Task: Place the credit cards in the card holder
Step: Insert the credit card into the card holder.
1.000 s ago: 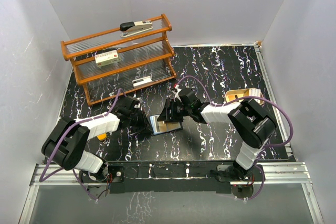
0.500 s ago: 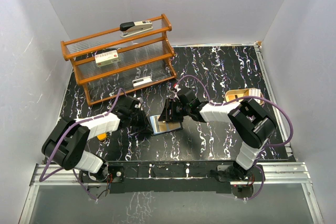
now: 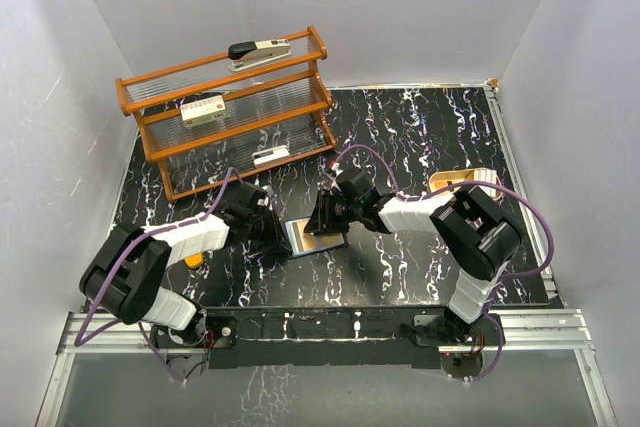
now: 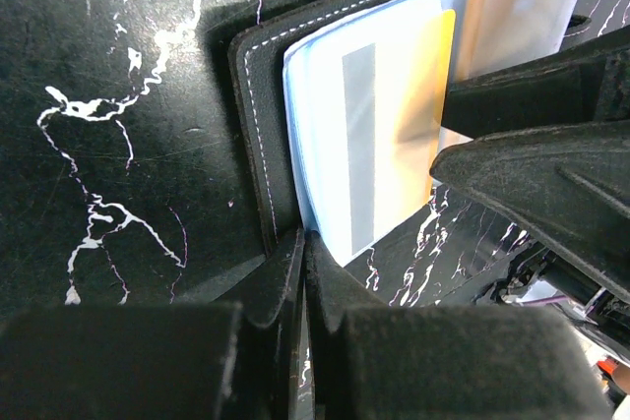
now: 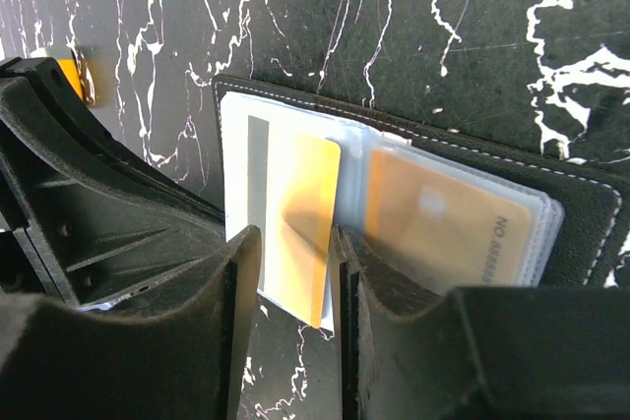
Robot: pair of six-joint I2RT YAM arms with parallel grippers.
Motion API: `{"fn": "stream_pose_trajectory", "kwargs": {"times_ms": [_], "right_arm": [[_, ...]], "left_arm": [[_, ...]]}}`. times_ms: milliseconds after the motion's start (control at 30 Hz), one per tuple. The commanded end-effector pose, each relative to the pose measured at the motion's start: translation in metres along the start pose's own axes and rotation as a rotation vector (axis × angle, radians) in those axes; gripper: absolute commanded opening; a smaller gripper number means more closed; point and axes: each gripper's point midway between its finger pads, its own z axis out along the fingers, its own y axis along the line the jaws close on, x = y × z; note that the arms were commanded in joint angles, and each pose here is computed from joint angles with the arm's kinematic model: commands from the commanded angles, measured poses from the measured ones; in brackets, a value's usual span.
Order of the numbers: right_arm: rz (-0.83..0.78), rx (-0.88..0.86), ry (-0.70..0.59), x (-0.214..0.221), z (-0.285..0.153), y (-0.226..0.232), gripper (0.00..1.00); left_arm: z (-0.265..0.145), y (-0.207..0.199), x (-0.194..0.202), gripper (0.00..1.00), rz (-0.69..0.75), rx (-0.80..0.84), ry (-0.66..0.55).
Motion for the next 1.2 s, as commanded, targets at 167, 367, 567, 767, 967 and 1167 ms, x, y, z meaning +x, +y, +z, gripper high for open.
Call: {"fn": "stream_pose_trajectory", "kwargs": {"times_ms": [167,367,567,767,967,1167], "right_arm": [[-0.099,-0.08,-0.021,-0.01,-0.008,0.03,0.28],[-0.113,-0.077,0.011,-0.006,-0.007,0.03,0.26],[-0.149,-0.051,0.015,-0.012,-0.014,0.033,0.31],[-0.172,0.059,-0.007,-0.02,-0.03,0.024,0.42],[-0.24,0.271,-0.136,-0.058,-0.071,0.003,0.5],[-0.243,0.537,-0.277,-0.115,-0.134,-0.052,0.54]], "left_arm": [[-0.001,0.017,0.009,0.0,0.02,-0.113,0.04],[-0.006,0.016,0.006,0.0,0.027,-0.126,0.023],[-0.012,0.016,0.002,0.0,0.036,-0.141,0.002],[-0.024,0.006,-0.007,0.13,0.048,-0.127,-0.041],[-0.052,-0.022,-0.028,0.51,0.107,-0.076,-0.13],[-0.082,-0.044,-0.043,0.64,0.174,-0.035,-0.212]]}}
